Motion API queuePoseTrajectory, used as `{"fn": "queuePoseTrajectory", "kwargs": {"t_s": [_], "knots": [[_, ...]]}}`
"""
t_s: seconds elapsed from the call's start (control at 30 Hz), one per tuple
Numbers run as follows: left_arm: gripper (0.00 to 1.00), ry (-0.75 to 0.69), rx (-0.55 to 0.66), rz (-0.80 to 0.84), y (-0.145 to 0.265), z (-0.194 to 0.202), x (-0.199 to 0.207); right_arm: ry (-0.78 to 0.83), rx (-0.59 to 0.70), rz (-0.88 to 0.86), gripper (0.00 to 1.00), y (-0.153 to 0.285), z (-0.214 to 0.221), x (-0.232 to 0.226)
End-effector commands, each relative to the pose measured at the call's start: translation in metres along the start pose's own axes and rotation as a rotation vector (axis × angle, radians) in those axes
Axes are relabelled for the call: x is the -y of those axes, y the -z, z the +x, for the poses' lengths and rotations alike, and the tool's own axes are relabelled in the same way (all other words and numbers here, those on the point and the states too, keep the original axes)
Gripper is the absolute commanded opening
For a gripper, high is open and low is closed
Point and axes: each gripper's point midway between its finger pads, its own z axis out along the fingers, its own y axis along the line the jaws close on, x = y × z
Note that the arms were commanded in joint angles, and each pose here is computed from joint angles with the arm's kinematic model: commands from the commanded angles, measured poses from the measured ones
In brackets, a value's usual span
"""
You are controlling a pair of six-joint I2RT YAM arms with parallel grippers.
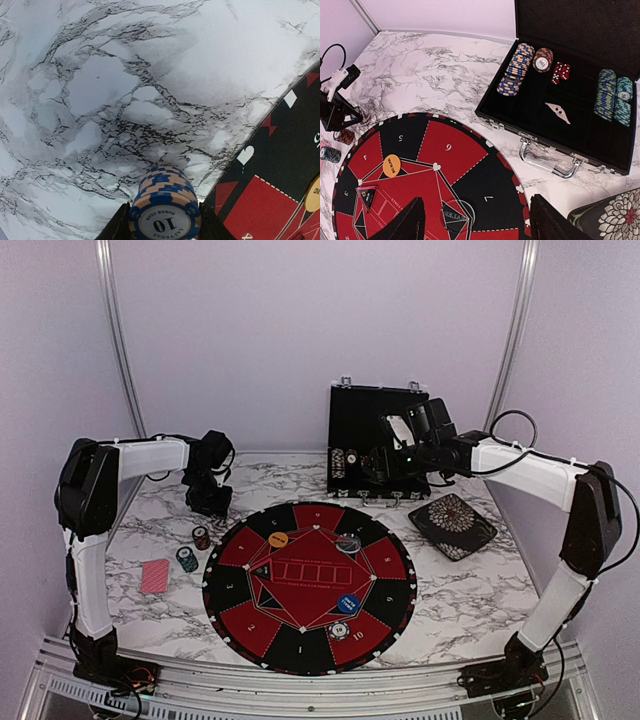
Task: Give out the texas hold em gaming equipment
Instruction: Pick up the pile of poker chips from the pile of poker chips.
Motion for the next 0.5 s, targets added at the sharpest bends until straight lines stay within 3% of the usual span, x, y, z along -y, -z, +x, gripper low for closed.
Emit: {"fn": "queuePoseTrajectory", "kwargs": {"t_s": [0.0,0.47], "knots": [[0.33,-0.004,0.024,-0.007,0.0099,-0.0088,-0.0048,-0.009,0.013,-0.001,0.69,0.0000,-0.0073,0.0029],[0.32,-0.008,0.030,-0.007,0.0150,-0.0086,-0.0051,-0.011,0.012,-0.001,0.69,0.0001,-0.0069,0.0030]]}}
